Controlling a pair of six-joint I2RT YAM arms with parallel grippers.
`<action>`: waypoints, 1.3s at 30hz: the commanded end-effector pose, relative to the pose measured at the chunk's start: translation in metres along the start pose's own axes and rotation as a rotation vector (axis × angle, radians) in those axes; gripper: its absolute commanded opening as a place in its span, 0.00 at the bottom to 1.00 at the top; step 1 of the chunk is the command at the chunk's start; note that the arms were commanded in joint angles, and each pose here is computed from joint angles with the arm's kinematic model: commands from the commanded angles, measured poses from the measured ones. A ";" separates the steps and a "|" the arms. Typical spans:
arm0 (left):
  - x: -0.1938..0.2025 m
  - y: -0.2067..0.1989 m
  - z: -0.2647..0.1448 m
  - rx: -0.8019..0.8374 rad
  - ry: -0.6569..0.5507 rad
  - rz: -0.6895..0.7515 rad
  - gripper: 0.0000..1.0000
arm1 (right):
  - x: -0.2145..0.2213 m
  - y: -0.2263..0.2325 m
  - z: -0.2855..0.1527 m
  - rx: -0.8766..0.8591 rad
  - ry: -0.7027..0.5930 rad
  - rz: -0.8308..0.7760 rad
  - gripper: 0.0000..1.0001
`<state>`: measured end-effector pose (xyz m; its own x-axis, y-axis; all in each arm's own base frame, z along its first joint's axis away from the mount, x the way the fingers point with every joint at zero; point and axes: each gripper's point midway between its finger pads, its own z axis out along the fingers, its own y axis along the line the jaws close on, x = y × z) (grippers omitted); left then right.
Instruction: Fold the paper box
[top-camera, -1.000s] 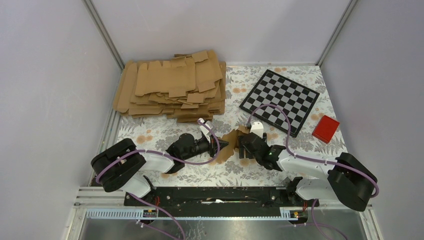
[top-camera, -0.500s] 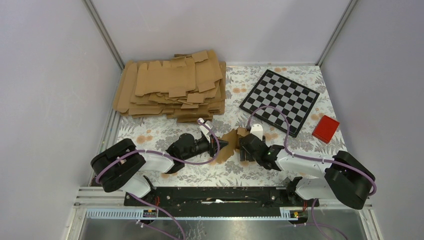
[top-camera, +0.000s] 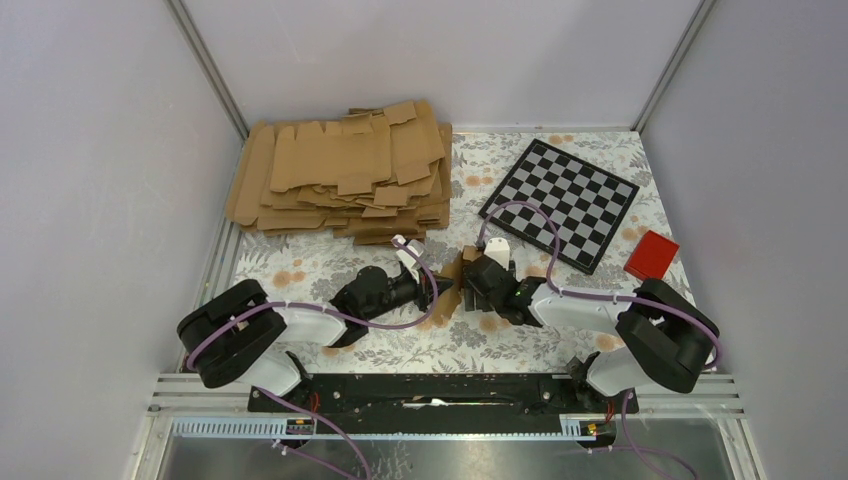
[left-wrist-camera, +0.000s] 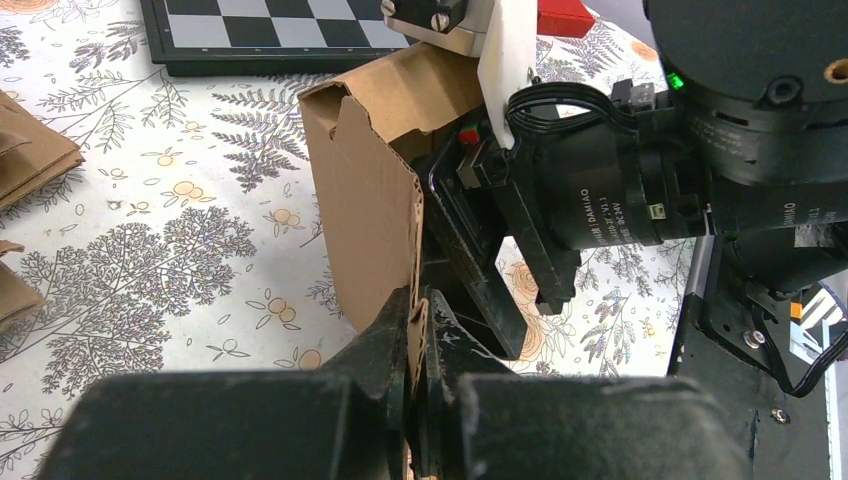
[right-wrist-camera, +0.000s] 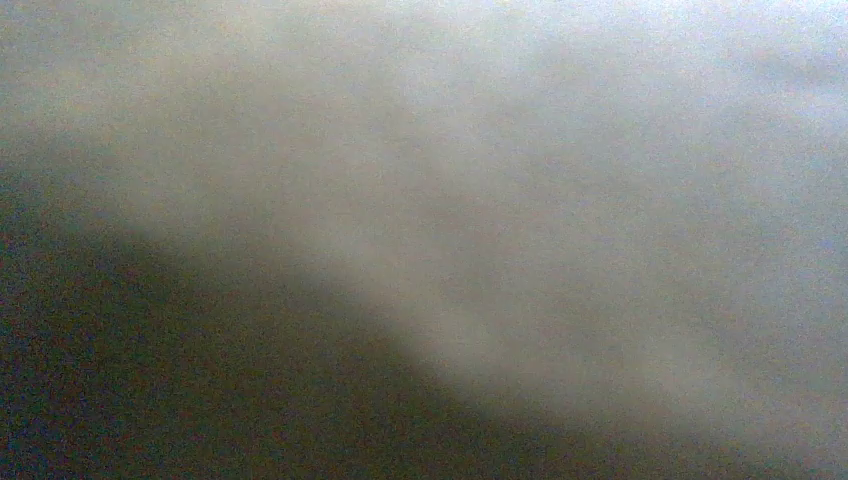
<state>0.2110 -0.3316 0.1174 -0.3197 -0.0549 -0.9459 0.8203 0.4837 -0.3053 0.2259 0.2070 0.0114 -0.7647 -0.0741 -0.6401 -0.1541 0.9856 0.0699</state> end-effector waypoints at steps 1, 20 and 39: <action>0.000 -0.005 -0.003 0.014 0.008 0.007 0.00 | 0.008 0.015 0.001 -0.056 0.027 0.044 0.77; 0.001 0.020 -0.006 -0.120 0.016 0.044 0.00 | -0.012 -0.013 -0.032 -0.057 -0.133 0.027 0.82; 0.002 0.005 -0.003 -0.039 0.021 0.021 0.00 | -0.011 0.009 -0.018 -0.107 -0.098 0.042 0.47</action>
<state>0.2218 -0.3205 0.1144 -0.2988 -0.0346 -0.9537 0.7835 0.5616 -0.2659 0.2132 0.1934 0.0211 -0.7292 -0.0553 -0.6820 -0.1801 0.9771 0.1133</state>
